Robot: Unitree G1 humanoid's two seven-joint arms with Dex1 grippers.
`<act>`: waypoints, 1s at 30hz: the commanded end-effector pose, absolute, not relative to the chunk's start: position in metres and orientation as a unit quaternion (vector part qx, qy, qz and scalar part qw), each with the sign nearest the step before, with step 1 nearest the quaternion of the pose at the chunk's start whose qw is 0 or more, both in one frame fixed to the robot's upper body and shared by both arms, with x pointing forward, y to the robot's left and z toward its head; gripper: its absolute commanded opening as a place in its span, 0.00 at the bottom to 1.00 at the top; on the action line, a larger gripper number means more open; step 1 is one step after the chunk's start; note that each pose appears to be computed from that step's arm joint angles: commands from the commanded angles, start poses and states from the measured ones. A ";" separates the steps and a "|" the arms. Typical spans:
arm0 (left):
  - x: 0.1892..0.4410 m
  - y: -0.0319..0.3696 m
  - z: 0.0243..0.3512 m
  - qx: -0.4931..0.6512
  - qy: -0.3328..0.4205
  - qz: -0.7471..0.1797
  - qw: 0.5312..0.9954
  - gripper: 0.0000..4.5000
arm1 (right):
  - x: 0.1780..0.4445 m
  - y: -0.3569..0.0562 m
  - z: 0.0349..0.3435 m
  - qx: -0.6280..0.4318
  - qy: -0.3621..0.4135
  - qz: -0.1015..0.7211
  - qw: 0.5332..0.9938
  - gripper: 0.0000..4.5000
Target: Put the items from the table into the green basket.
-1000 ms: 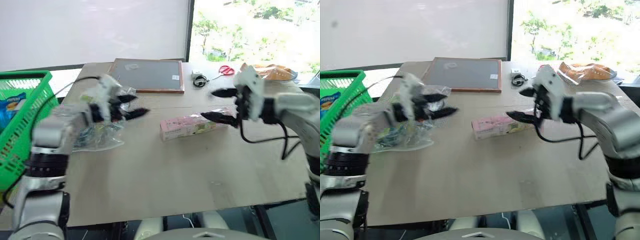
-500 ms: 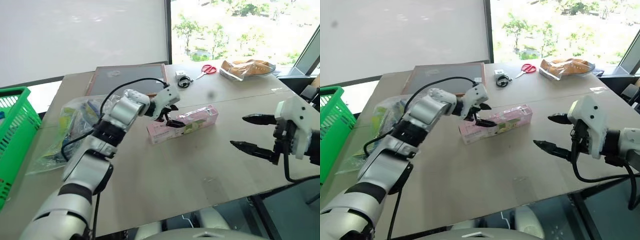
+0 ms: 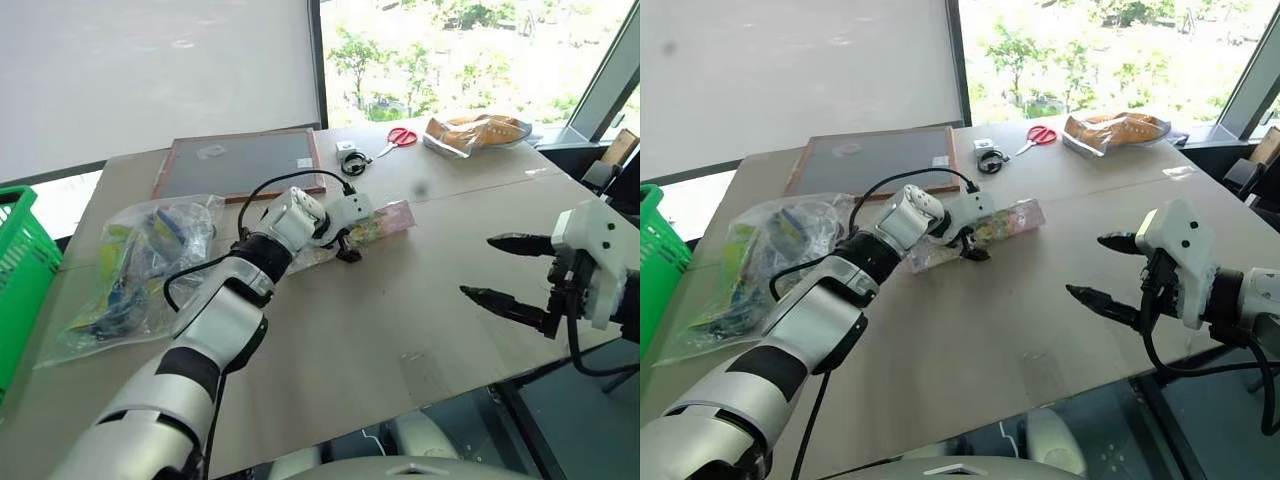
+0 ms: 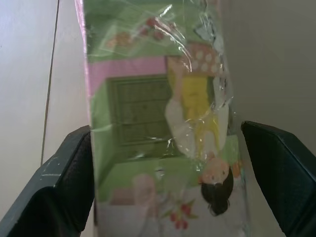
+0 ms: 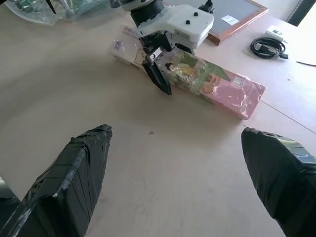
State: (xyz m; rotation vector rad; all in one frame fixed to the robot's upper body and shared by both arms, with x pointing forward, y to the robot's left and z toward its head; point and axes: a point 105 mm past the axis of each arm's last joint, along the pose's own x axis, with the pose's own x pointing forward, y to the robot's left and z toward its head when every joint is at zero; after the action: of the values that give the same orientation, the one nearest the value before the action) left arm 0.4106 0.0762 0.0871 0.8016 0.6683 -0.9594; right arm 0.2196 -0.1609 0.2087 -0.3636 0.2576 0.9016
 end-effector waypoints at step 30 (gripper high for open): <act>0.403 0.207 0.233 0.129 0.080 -0.257 0.954 0.53 | 0.245 -0.112 0.252 -0.172 -0.017 0.527 0.832 1.00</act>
State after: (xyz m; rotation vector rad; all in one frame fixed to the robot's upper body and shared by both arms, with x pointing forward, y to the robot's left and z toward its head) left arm 0.4059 0.1790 0.1903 0.2918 0.2852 -0.6426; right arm 0.2436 -0.1212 0.2408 -0.3599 0.0343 1.0778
